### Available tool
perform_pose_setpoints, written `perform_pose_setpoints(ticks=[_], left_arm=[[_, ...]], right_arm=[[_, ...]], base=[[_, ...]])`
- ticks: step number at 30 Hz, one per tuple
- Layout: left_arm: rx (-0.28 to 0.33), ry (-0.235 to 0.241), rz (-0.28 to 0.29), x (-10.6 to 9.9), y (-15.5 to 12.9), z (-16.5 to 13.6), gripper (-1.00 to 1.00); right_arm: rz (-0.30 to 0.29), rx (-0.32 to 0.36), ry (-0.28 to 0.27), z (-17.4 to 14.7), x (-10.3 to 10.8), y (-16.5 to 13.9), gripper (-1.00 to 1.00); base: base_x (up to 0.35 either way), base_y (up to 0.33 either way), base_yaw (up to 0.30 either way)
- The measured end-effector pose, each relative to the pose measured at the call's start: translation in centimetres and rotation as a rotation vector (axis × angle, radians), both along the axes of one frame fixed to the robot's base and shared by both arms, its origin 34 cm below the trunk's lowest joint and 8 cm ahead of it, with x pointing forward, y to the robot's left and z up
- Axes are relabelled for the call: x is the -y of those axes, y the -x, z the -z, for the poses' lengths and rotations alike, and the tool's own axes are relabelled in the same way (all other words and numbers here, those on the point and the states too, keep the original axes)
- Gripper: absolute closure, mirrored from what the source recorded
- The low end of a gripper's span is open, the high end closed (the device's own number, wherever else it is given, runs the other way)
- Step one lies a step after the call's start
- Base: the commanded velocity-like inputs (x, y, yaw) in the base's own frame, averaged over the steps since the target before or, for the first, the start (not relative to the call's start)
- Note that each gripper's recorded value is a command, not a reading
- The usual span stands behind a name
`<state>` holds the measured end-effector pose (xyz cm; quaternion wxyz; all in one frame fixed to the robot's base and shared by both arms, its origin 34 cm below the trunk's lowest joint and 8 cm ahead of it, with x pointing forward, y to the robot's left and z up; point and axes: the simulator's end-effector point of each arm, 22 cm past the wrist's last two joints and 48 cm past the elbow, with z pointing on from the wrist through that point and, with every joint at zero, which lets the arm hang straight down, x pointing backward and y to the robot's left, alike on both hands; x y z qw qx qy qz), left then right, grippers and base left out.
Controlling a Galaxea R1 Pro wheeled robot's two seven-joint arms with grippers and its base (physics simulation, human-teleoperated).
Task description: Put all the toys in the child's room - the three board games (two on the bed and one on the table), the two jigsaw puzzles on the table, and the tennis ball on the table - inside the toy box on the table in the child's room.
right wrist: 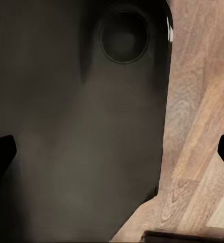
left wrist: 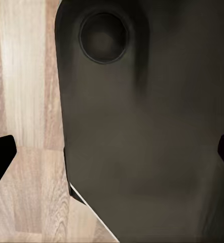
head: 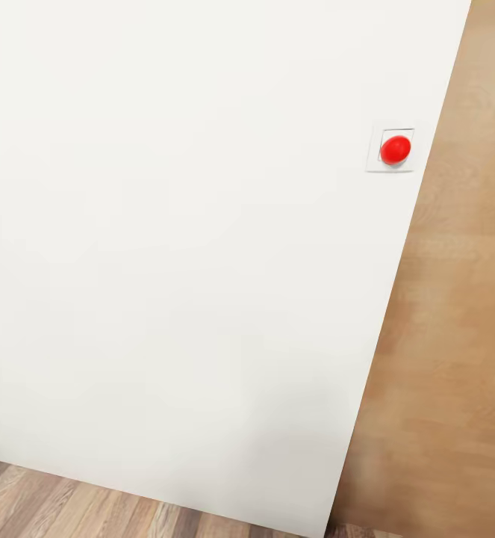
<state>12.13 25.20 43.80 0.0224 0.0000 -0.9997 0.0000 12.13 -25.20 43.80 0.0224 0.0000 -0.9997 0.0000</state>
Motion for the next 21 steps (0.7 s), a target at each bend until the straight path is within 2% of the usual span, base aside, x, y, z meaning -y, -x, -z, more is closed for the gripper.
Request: perform_pose_setpoints(ticks=[5, 21], left_arm=[[-0.007, -0.010, -0.003, -0.9, 0.7, 0.0, -1.00], [-0.007, -0.010, -0.003, -0.9, 0.7, 0.0, -1.00]], right_arm=[[0.001, 0.035, -0.021, 0.1, -1.0, -2.4, -1.00], [0.001, 0.036, -0.021, 0.1, -1.0, -2.4, -1.00]], base=[[0.000, 0.000, 0.000], [0.000, 0.000, 0.000]])
